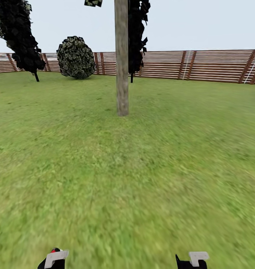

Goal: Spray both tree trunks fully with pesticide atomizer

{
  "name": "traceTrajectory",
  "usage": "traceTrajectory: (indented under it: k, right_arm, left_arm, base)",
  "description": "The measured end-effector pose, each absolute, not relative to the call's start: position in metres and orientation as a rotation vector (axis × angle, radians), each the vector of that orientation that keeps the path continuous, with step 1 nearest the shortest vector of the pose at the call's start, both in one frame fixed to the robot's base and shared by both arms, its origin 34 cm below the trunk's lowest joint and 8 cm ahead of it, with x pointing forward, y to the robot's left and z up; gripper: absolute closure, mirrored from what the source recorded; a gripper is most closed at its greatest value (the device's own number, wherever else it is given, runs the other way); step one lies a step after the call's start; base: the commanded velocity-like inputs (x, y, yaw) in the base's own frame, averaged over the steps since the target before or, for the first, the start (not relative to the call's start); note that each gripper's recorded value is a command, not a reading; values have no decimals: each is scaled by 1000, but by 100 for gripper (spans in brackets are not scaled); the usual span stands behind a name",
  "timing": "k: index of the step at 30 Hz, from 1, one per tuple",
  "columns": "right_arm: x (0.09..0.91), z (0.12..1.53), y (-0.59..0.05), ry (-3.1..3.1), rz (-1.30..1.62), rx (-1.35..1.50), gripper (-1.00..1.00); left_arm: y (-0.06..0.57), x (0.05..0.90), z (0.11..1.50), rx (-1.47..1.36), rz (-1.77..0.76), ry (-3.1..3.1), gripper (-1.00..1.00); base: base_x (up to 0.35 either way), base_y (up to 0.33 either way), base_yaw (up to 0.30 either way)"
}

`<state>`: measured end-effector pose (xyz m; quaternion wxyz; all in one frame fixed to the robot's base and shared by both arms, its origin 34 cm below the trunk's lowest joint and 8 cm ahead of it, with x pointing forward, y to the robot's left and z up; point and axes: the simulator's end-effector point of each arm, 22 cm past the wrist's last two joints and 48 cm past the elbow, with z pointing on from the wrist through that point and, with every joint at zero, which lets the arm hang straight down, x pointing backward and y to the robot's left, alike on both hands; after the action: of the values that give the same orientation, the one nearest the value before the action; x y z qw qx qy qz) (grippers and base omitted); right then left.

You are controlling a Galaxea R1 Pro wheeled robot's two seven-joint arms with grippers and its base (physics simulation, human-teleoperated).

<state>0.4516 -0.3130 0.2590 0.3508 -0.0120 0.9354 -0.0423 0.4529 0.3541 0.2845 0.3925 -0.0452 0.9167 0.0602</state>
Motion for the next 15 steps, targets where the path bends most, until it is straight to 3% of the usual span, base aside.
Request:
traceTrajectory:
  k: [15]
  right_arm:
    - [452,259,-313,2422,-111,-31,-100]
  left_arm:
    - [354,453,284,-115,153,2327,100]
  base:
    - [337,0,0]
